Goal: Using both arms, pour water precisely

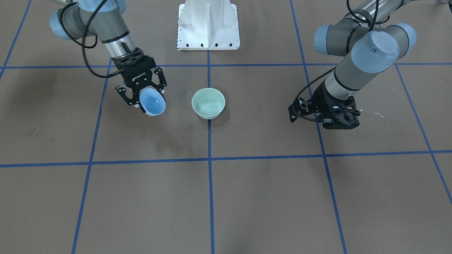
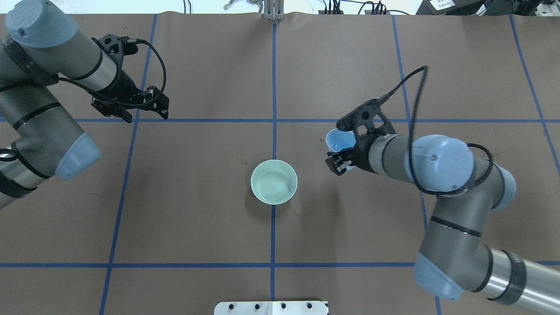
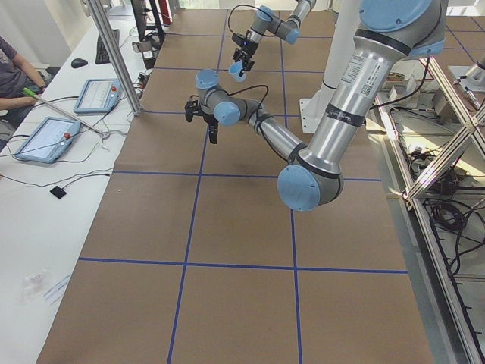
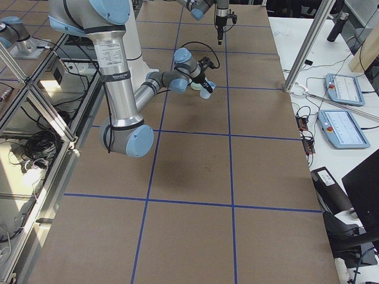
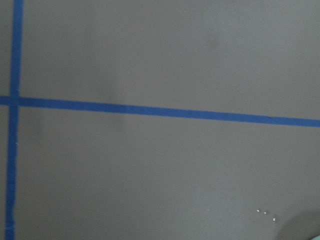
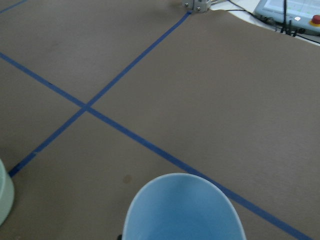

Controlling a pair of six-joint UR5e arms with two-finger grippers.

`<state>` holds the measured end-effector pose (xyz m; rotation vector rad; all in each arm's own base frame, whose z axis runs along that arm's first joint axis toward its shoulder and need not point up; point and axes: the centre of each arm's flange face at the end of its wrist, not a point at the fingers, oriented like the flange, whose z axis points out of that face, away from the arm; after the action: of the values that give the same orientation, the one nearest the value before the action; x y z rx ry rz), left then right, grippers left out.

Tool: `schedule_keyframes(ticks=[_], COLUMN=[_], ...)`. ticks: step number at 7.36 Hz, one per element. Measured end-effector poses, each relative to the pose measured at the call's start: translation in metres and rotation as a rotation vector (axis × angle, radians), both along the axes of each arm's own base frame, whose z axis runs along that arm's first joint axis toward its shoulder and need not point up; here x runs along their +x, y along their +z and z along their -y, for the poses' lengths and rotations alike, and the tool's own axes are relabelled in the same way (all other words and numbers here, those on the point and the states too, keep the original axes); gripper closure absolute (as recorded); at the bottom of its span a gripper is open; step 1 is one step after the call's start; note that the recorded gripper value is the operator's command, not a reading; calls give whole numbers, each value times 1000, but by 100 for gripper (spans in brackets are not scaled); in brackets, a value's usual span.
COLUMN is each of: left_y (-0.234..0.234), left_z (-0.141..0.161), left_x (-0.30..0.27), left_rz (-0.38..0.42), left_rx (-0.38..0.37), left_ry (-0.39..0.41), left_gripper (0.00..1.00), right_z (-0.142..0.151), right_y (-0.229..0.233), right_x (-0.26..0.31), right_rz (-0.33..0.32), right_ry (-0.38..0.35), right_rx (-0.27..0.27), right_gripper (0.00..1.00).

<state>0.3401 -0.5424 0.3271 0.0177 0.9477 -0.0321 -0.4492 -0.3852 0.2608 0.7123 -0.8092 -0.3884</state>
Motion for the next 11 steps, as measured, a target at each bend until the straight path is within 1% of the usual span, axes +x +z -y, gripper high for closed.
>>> schedule_keyframes(ticks=[1, 3, 4, 5, 6, 8, 9, 11], left_y=[12, 24, 26, 28, 31, 35, 36, 40], left_z=[4, 10, 11, 11, 10, 9, 9, 8], left_x=[-11, -22, -24, -24, -25, -25, -26, -27], left_rz=[8, 16, 18, 20, 22, 24, 25, 27], left_rx=[8, 14, 14, 11, 8, 4, 3, 0], left_ry=[9, 15, 15, 15, 15, 14, 14, 14], left_gripper=[1, 1, 1, 1, 1, 1, 1, 1], right_z=[-13, -42, -49, -53, -56, -54, -53, -50], right_y=[-29, -53, -56, -60, -63, -68, -72, -75], right_x=[-26, -64, -74, -82, -88, -103, -107, -111], right_rz=[-64, -137, -179, -221, -249, -301, -324, -350], right_ry=[-40, -118, -145, -179, -214, -231, -231, -233], right_rx=[-32, -67, -88, -123, -162, -209, -221, -236], right_gripper=[96, 99, 99, 98, 98, 98, 98, 100])
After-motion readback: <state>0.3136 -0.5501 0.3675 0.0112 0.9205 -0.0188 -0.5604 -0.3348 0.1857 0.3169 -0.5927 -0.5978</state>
